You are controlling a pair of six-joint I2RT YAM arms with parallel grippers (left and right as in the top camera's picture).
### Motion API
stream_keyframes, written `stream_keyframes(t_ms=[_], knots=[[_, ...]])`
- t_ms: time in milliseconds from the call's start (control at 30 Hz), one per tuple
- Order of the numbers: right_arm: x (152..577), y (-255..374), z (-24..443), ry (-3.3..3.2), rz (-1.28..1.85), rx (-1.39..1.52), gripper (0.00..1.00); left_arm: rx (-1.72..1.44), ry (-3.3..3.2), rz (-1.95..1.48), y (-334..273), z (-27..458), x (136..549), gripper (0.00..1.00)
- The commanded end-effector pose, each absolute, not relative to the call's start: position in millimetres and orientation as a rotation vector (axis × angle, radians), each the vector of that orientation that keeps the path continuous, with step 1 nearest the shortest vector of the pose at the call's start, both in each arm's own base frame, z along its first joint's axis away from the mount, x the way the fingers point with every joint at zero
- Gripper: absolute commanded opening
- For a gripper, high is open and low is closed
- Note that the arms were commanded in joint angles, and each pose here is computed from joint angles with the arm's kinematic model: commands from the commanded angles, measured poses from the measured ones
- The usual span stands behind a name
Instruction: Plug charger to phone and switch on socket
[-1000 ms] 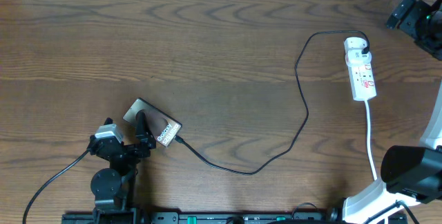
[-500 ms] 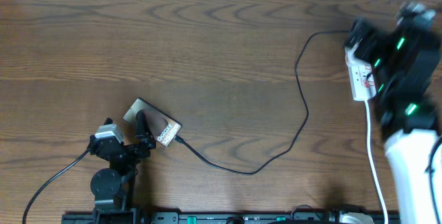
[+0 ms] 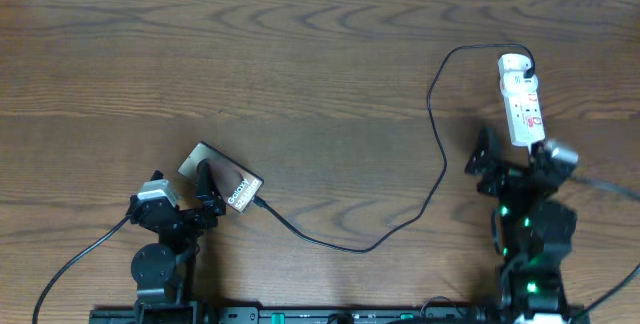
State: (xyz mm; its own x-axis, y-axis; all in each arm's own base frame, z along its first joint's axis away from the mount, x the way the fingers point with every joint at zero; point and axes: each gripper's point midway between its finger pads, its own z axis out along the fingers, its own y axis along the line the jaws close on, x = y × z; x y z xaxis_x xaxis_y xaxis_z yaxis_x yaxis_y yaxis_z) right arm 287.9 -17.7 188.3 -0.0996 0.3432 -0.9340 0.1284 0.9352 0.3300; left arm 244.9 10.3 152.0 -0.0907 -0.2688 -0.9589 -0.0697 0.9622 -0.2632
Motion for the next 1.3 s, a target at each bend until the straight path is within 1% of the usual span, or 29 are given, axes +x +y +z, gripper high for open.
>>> stream_keyframes(t_ms=[0, 167, 333, 400, 467, 567, 1267], knots=[[275, -15, 181, 1.614, 0.204, 0.354, 0.99, -0.257, 1.710, -0.143, 12, 136, 244, 0.86], [262, -13, 160, 1.611, 0.211, 0.334, 0.99, -0.257, 1.710, -0.143, 12, 136, 244, 0.86], [249, -5, 133, 1.735, 0.165, 0.239, 0.99, -0.257, 1.710, -0.143, 12, 136, 244, 0.86], [248, 0, 146, 1.687, 0.129, 0.135, 0.99, -0.257, 1.710, -0.143, 12, 136, 244, 0.86], [246, 0, 155, 1.648, 0.097, 0.095, 0.99, -0.257, 1.710, -0.143, 12, 136, 244, 0.86], [246, 2, 156, 1.648, 0.060, 0.039, 0.99, -0.257, 1.710, -0.143, 12, 136, 244, 0.86], [246, 2, 157, 1.646, 0.060, 0.041, 0.99, -0.257, 1.710, -0.143, 12, 136, 244, 0.86]])
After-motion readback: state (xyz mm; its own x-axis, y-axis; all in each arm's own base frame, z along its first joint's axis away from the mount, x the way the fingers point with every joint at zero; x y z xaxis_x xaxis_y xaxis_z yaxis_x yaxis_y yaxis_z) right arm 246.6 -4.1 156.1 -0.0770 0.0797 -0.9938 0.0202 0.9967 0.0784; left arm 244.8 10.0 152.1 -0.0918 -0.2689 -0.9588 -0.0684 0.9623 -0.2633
